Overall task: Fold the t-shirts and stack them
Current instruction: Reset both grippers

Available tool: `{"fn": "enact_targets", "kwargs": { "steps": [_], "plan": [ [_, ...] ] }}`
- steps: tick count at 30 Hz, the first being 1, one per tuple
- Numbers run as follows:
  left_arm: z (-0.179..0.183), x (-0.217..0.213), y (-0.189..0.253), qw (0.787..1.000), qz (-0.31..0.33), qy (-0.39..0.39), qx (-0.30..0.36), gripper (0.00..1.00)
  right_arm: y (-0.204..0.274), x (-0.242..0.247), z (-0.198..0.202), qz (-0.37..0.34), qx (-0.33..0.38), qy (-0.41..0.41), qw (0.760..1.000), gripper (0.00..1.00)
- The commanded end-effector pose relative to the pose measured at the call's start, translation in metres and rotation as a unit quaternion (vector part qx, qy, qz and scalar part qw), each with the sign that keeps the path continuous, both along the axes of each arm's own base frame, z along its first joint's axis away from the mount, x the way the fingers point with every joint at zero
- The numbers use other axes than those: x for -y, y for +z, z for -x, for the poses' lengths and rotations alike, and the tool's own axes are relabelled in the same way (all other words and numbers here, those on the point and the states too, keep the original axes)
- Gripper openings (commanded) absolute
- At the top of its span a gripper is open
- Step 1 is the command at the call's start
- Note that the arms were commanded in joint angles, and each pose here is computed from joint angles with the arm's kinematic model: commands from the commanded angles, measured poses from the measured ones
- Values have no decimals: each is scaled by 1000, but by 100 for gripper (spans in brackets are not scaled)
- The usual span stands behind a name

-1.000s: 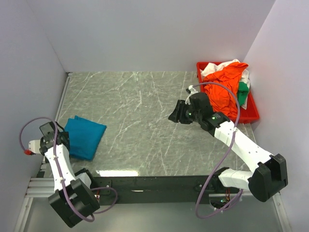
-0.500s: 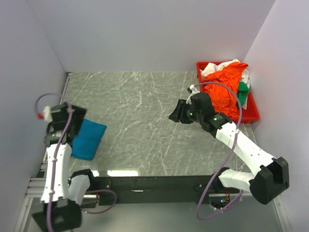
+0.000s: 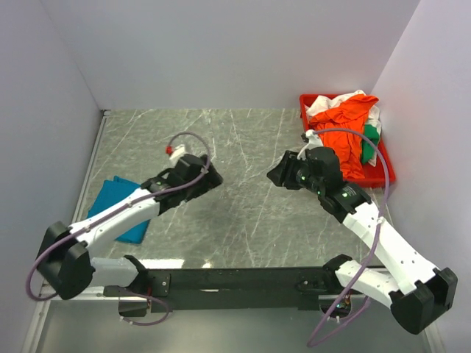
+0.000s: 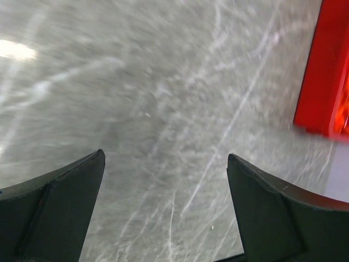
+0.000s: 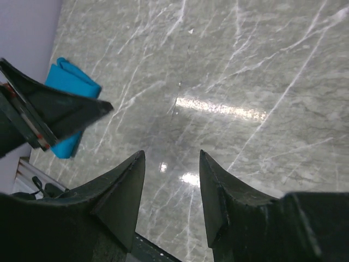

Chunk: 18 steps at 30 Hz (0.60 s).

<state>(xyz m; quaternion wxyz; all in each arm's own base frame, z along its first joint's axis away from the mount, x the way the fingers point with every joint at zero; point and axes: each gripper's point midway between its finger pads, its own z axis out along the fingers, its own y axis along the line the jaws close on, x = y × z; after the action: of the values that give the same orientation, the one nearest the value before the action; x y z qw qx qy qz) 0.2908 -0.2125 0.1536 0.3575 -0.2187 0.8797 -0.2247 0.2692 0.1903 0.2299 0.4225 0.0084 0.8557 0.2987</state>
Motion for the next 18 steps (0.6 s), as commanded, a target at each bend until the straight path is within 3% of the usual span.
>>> {"fn": "enact_targets", "kwargs": {
  "steps": [1,8,18],
  "plan": [
    [-8,35,27,998,5,-35,56,99,-3,14,2,19,13,-27,999,52],
    [11,69,15,992,-15,-111,53,99,-13,28,9,17,19,-54,998,52],
    [25,59,29,990,-5,-123,72,99,-24,36,13,16,20,-75,997,51]
  ]
}}
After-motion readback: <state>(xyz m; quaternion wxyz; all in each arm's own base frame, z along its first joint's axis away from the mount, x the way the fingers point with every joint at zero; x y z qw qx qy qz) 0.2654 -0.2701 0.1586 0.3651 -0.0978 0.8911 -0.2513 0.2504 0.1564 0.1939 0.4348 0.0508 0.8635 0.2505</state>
